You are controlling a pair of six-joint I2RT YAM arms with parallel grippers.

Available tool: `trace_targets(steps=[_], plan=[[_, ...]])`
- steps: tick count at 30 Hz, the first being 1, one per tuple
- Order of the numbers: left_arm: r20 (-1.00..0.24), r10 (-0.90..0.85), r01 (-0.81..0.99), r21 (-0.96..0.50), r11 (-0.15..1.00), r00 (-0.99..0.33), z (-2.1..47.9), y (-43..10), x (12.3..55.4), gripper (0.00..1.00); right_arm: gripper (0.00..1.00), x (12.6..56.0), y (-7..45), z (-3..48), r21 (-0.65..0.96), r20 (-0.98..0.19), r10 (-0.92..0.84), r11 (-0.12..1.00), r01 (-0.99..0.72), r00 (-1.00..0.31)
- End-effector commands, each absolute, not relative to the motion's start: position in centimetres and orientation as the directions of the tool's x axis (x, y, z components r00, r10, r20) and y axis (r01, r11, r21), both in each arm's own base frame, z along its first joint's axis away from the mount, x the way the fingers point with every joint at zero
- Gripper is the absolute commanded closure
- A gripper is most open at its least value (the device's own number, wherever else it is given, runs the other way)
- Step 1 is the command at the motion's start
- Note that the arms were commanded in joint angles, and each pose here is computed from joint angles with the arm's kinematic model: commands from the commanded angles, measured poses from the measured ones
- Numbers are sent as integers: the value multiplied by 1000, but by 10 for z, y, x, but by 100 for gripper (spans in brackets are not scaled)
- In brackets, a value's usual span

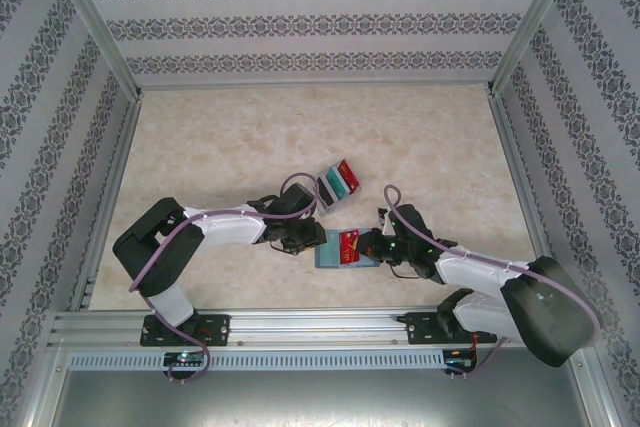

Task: Put the credit cards into the card holder
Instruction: Insert the credit card into the card slot.

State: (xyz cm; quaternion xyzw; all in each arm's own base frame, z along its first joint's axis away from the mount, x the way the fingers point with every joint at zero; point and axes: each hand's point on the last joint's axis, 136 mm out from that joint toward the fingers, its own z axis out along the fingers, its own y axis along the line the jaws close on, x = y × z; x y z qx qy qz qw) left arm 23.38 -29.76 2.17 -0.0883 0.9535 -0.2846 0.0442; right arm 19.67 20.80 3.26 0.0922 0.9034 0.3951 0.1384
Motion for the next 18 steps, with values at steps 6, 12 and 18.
trace_targets(steps=[6,12,18], plan=[[-4,-148,-123,-537,835,-989,13,-304,221,72,98,188,217,10,707,-106,233,702,92,-967],[-6,-157,-130,-538,833,-988,14,-303,221,72,94,190,231,16,704,-122,204,708,60,-971],[-9,-158,-129,-537,834,-987,15,-302,221,72,87,195,240,20,705,-117,178,708,45,-977]])
